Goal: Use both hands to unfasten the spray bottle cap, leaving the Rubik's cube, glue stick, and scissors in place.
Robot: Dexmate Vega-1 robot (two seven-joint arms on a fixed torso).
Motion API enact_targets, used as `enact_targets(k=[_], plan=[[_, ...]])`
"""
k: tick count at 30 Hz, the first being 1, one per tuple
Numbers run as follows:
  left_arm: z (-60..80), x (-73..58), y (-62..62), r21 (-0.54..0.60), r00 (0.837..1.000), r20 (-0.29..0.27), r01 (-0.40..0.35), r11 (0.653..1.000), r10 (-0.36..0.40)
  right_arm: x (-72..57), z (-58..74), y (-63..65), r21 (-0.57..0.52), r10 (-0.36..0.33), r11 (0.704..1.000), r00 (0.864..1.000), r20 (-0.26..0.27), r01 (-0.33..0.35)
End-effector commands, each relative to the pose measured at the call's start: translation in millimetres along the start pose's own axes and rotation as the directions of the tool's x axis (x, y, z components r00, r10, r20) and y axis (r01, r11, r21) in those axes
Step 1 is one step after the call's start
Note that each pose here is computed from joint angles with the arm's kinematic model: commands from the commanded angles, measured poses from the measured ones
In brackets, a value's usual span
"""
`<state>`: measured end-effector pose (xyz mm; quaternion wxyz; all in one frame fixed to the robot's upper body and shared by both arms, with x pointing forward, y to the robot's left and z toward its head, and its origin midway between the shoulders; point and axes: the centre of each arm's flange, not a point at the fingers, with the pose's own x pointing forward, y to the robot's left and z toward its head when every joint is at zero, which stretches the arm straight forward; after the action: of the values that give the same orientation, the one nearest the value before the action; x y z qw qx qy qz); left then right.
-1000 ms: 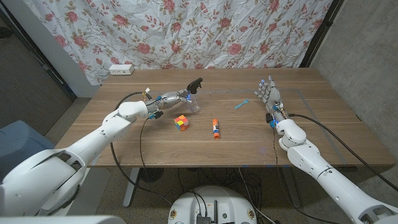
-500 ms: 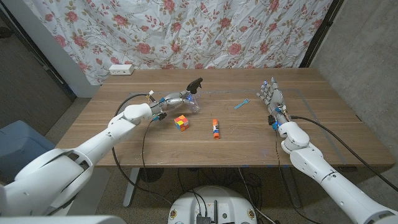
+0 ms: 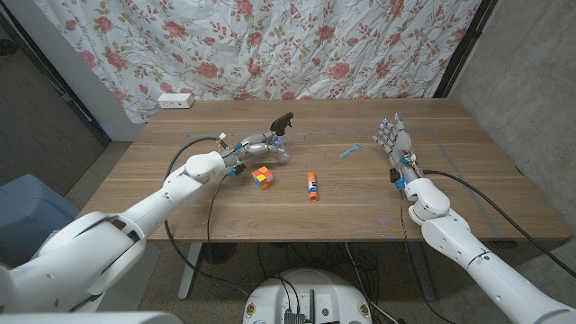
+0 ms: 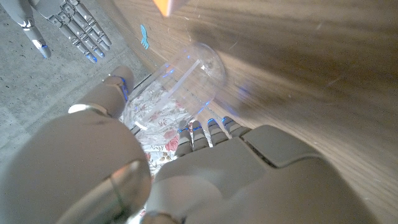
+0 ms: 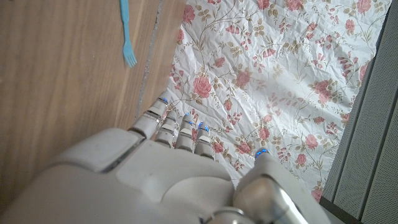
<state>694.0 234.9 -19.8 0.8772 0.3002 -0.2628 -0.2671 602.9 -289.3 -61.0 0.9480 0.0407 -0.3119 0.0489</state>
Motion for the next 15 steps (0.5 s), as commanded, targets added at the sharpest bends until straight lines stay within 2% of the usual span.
enact_targets(k=[1,15], plan=[[-3.1,8.8,-7.0,-0.018,0.998,0.024,-0.049,0.999,0.05,-3.2,-0.4,-1.7,0.005,-0.005,1.0,1.0,0.0,0.005],[-5.7,17.0,-11.6,-0.027,0.997,0.023,-0.069,0.997,0.069,-1.9,-2.9,-2.8,0.01,-0.011,1.0,1.0,-0.002,0.011]])
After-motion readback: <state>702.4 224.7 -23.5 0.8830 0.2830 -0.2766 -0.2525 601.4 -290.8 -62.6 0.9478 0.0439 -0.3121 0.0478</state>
